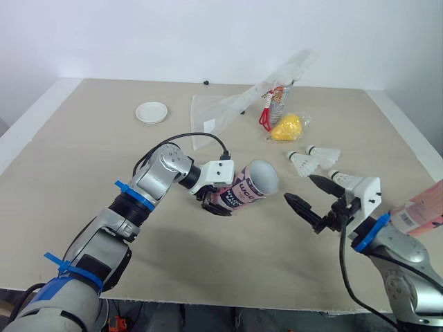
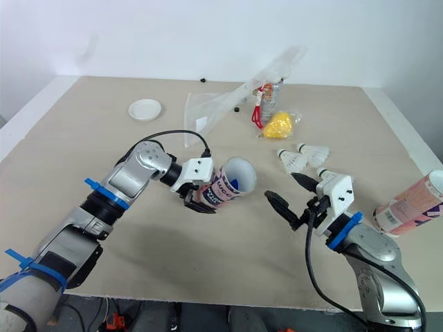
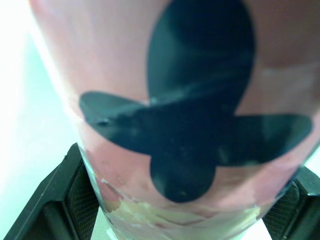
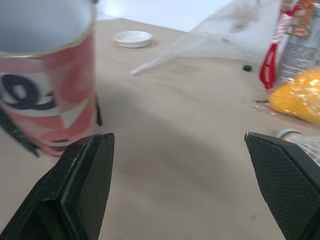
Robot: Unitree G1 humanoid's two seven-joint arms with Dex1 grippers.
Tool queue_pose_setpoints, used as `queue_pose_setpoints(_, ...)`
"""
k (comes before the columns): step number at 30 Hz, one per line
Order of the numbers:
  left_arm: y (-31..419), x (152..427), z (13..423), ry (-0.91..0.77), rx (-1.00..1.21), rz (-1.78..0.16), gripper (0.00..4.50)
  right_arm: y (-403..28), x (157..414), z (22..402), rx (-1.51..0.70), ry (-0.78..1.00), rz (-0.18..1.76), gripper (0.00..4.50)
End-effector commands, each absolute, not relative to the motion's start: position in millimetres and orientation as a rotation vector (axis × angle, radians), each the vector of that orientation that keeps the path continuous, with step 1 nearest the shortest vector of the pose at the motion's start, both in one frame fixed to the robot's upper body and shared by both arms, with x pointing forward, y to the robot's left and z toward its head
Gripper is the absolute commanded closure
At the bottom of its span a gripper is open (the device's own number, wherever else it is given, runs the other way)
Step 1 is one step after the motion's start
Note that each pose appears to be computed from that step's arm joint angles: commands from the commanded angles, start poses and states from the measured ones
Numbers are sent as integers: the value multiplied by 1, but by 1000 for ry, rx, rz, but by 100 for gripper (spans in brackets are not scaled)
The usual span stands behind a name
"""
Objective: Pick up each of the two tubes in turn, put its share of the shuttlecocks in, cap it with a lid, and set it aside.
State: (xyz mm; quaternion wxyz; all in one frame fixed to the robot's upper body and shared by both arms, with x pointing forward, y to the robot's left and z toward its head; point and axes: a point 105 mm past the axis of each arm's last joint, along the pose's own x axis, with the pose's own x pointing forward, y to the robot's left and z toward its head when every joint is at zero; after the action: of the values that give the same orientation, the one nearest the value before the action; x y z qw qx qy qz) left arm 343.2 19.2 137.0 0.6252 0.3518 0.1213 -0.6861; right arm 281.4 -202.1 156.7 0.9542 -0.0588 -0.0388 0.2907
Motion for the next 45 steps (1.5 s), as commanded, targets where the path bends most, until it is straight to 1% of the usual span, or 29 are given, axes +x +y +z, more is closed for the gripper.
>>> queue_pose_setpoints(1, 19, 344, 142, 258, 839, -1548, 59, -209, 296, 162, -93, -89, 511, 0)
queue_pose_setpoints(11, 26, 337, 139, 320, 839, -1548, 59, -219, 340, 151, -58, -13, 377, 0)
queue_pose_setpoints(19, 30, 337, 138, 333, 829, -1528, 59, -220, 358, 140, -54, 36, 349, 0)
queue_pose_setpoints(29, 28, 336, 138, 319, 801, -1519, 59, -217, 385, 140, -55, 59, 311, 0)
queue_pose_setpoints(45, 29, 336, 137, 321, 777, -1501, 59, -204, 418, 139, -114, 87, 247, 0)
